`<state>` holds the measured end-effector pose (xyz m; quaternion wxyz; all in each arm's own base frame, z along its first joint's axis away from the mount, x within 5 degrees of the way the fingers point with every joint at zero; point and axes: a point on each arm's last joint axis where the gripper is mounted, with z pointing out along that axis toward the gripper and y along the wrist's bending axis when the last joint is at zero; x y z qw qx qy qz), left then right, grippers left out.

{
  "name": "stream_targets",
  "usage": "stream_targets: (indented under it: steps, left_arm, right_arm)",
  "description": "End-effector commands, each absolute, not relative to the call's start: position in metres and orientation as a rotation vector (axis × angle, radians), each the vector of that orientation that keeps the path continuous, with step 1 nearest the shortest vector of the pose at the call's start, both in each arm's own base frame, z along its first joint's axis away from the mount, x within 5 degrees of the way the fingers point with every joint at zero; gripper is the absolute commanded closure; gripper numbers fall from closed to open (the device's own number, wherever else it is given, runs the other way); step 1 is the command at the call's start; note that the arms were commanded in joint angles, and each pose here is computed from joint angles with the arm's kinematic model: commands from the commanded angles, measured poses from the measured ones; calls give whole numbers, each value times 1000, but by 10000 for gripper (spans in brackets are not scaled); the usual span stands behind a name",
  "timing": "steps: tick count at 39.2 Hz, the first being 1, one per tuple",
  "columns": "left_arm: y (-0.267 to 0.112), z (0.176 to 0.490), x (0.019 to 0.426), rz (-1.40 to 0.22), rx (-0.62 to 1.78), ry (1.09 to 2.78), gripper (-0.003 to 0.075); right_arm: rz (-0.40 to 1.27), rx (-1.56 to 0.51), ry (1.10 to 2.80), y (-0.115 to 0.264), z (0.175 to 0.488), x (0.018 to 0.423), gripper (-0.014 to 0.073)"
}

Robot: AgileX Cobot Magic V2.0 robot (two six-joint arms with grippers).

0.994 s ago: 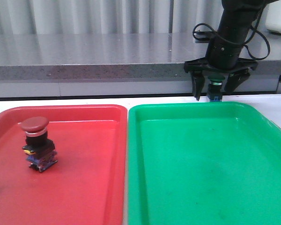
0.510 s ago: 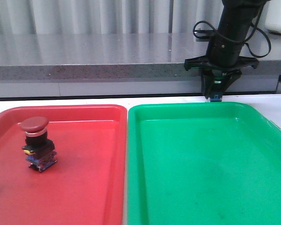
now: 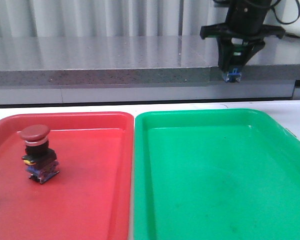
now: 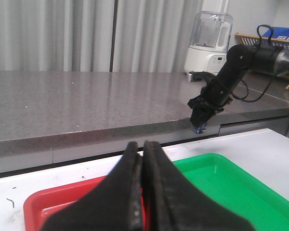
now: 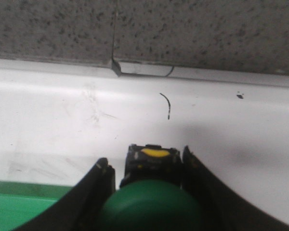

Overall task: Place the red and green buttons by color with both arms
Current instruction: 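Lift the green-capped button with the right gripper and lower into green tray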

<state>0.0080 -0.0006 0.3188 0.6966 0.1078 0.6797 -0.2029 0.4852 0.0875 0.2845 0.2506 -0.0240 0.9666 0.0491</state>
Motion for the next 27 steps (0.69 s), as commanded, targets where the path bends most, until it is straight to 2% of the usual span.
stream_targets:
  steps: [1, 8, 14, 21, 27]
  left_arm:
    - [0, 332, 6, -490, 228, 1432, 740]
    - [0, 332, 6, -490, 228, 1432, 740]
    - [0, 332, 6, -490, 228, 1432, 740]
    - [0, 332, 6, -490, 228, 1432, 740]
    - [0, 332, 6, -490, 228, 1432, 740]
  right_arm:
    - [159, -79, 2471, 89, 353, 461, 363]
    - [179, -132, 2455, 103, 371, 433, 363]
    - [199, -177, 2461, 114, 363, 405, 363]
    - [264, -196, 2475, 123, 337, 364, 363]
    - [295, -204, 2531, 125, 297, 331, 361]
